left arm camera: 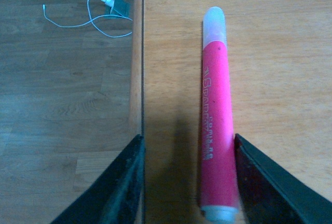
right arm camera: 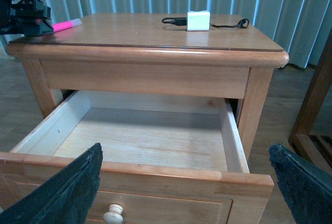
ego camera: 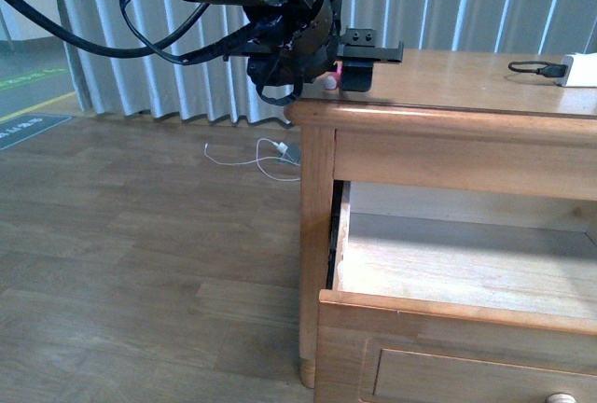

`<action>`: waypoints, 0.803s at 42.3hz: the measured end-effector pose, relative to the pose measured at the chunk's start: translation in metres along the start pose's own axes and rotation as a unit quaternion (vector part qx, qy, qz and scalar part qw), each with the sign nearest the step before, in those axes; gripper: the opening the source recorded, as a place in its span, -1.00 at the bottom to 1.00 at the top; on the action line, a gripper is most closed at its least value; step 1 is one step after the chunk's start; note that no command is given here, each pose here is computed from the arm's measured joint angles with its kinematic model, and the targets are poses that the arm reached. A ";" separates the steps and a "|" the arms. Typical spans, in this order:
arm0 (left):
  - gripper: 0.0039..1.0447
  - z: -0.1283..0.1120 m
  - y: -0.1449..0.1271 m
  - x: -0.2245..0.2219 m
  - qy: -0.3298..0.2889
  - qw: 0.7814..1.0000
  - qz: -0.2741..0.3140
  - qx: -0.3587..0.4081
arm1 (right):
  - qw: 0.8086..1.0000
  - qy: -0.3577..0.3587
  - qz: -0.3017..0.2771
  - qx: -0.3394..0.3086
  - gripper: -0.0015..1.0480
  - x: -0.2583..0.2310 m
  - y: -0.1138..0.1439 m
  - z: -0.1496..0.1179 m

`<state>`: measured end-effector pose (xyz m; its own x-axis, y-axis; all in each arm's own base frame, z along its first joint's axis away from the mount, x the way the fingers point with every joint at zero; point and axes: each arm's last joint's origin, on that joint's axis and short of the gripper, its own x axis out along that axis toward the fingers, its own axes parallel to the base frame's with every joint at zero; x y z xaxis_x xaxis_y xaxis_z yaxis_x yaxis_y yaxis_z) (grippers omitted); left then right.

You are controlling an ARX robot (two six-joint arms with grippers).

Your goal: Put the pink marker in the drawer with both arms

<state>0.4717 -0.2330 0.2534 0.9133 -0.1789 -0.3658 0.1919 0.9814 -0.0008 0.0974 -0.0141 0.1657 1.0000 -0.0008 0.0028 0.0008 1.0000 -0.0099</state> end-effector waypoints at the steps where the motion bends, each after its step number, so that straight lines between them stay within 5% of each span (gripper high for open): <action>1: -0.10 0.000 0.001 0.000 0.001 1.000 0.001 0.000 | 1.000 0.000 0.000 0.000 0.83 0.000 0.000 0.000; 9: -0.71 0.001 0.000 0.000 0.001 1.000 -0.010 0.005 | 1.000 0.000 0.000 0.000 0.83 0.000 0.000 0.000; 19: -0.72 -0.003 -0.002 -0.009 -0.008 0.999 -0.036 0.020 | 1.000 0.000 0.000 0.000 0.83 0.000 0.000 0.000; 34: -0.72 -0.008 -0.023 -0.074 -0.044 0.981 -0.175 0.076 | 1.000 0.000 0.000 0.000 0.83 0.000 0.000 0.000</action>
<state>0.3967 -0.2412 0.2730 0.8082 -0.5151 -0.2853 0.5444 0.8383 0.0288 0.0974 -0.0141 0.1657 1.0000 -0.0008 0.0028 0.0008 1.0000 -0.0099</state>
